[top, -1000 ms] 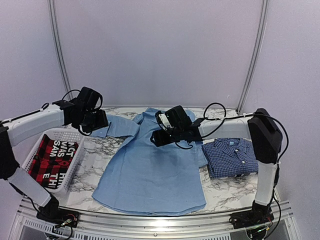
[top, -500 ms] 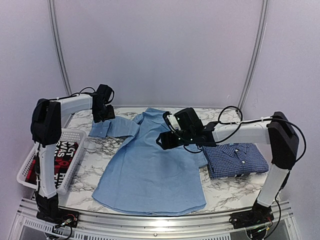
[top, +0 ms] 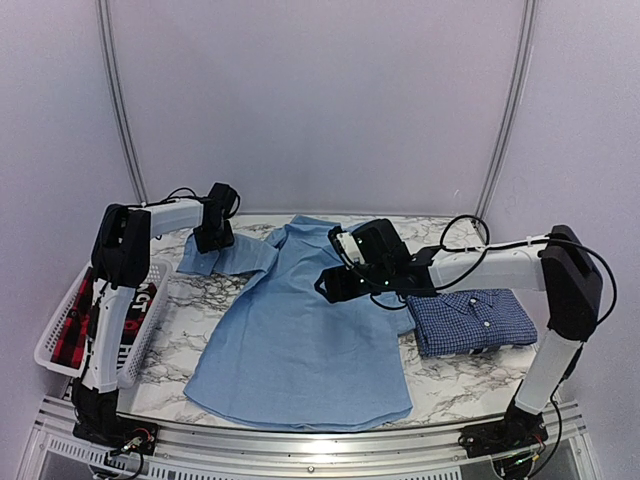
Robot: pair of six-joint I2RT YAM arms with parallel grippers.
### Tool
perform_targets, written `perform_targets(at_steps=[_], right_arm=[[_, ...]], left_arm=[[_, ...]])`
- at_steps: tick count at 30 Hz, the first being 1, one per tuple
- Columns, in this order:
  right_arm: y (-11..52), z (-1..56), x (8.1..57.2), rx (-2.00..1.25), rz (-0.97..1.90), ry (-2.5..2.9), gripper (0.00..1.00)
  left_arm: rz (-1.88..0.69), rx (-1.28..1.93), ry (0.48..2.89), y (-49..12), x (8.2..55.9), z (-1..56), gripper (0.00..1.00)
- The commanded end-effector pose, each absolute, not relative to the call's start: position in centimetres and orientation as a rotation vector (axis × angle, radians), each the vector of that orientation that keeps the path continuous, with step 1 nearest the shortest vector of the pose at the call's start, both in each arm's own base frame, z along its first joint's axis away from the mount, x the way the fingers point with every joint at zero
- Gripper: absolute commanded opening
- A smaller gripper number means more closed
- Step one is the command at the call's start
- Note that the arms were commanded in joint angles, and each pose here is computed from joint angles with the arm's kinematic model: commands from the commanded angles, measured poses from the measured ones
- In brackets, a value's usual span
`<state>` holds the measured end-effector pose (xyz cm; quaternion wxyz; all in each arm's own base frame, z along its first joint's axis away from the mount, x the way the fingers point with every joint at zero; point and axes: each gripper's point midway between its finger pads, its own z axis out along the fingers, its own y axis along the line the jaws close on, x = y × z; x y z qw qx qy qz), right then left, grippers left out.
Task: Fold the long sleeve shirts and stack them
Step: Flatten out the crumpled shirt at the center of the board.
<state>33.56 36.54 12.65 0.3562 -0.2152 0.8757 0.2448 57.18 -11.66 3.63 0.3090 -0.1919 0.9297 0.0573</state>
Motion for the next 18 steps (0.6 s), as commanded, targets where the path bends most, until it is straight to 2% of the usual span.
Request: perform_targets(at_steps=[1,5,7,8,18], right_arm=[[37.0,13.9,33.6,-0.541,0.649,2.227,0.71],[37.1,13.6,33.7,-0.546,0.645,2.231,0.71],[37.1,13.3,33.7,-0.547,0.643,2.236,0.71],[37.2,13.1,33.7,-0.546,0.642,2.240,0.71],[37.4,11.4,34.0,-0.546,0.629,2.271,0.71]], left_arm=[[0.231,-0.574,2.461,-9.9,56.5,2.9,0.42],[0.247,-0.589,2.436,-8.8,56.6,4.1,0.14],[0.251,-0.595,2.410,-8.0,56.9,5.5,0.03],[0.249,-0.597,2.394,-7.5,57.1,6.5,0.00],[0.280,-0.698,2.120,2.1,57.6,21.2,0.00]])
